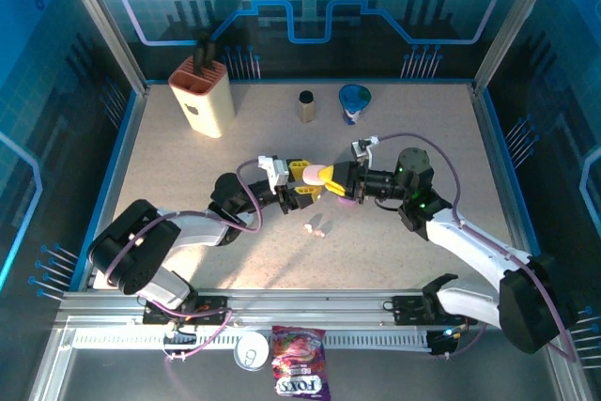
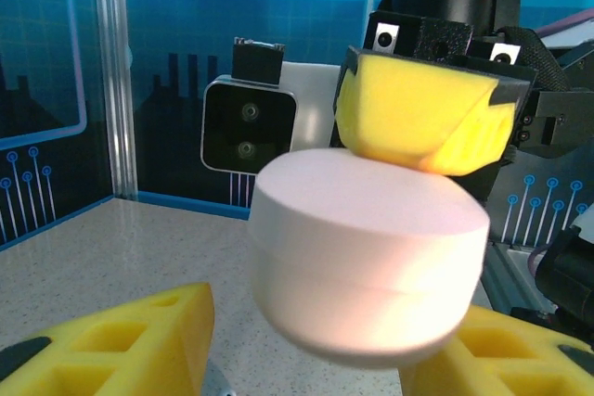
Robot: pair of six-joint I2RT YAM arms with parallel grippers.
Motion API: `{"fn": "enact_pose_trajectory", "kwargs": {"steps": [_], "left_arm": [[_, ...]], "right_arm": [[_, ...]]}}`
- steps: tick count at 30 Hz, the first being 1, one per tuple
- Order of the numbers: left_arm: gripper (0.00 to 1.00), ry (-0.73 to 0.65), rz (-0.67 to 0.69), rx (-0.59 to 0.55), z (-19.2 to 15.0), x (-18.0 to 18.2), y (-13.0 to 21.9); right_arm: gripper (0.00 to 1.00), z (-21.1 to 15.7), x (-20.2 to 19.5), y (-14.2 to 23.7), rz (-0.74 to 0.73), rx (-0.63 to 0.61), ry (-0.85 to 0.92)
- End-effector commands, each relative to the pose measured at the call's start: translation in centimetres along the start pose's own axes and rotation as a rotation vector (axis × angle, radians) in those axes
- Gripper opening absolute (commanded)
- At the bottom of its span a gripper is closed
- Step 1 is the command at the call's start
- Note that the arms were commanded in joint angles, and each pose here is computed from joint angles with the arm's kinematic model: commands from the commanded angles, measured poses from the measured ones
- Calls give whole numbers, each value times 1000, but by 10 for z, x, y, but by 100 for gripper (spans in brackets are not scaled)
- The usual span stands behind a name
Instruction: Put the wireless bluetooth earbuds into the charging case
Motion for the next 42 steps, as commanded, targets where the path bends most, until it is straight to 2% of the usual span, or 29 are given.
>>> {"fn": "enact_pose_trajectory", "kwargs": {"steps": [1, 15, 24, 33, 35, 37, 39, 42], "left_arm": [[51, -59, -65, -59, 21, -10, -2], [44, -94, -64, -69, 25, -12, -1], [50, -100, -76, -74, 27, -14, -1], [36, -91, -81, -60, 21, -13, -2], [30, -91, -89, -61, 22, -14, -2], [26, -92, -90, -62, 22, -14, -2], [26, -88, -93, -61, 22, -15, -2], [26, -81, -90, -56, 20, -15, -1]], "right_arm": [[8, -5, 9, -1, 10, 27, 38], [8, -4, -1, 2, -14, 17, 18], [7, 0, -4, 4, -22, -5, 9], [5, 2, -6, 6, -22, -14, -4], [6, 2, -7, 6, -26, -15, -3], [10, 2, -8, 6, -28, -15, -6], [19, 3, -8, 6, -28, -20, -1], [44, 5, -4, 8, -24, -39, 57]]}}
Point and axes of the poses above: each hand's point on the last joint's axis, 136 mm out from that joint toward the fingers, its own y axis back along the fingers, its own x axis along the line the jaws close on, z = x × y, the point moved 4 cm from there along y, back along the fingers, and after that the axes turned 7 degrees about -y, right-handed, at the moved point
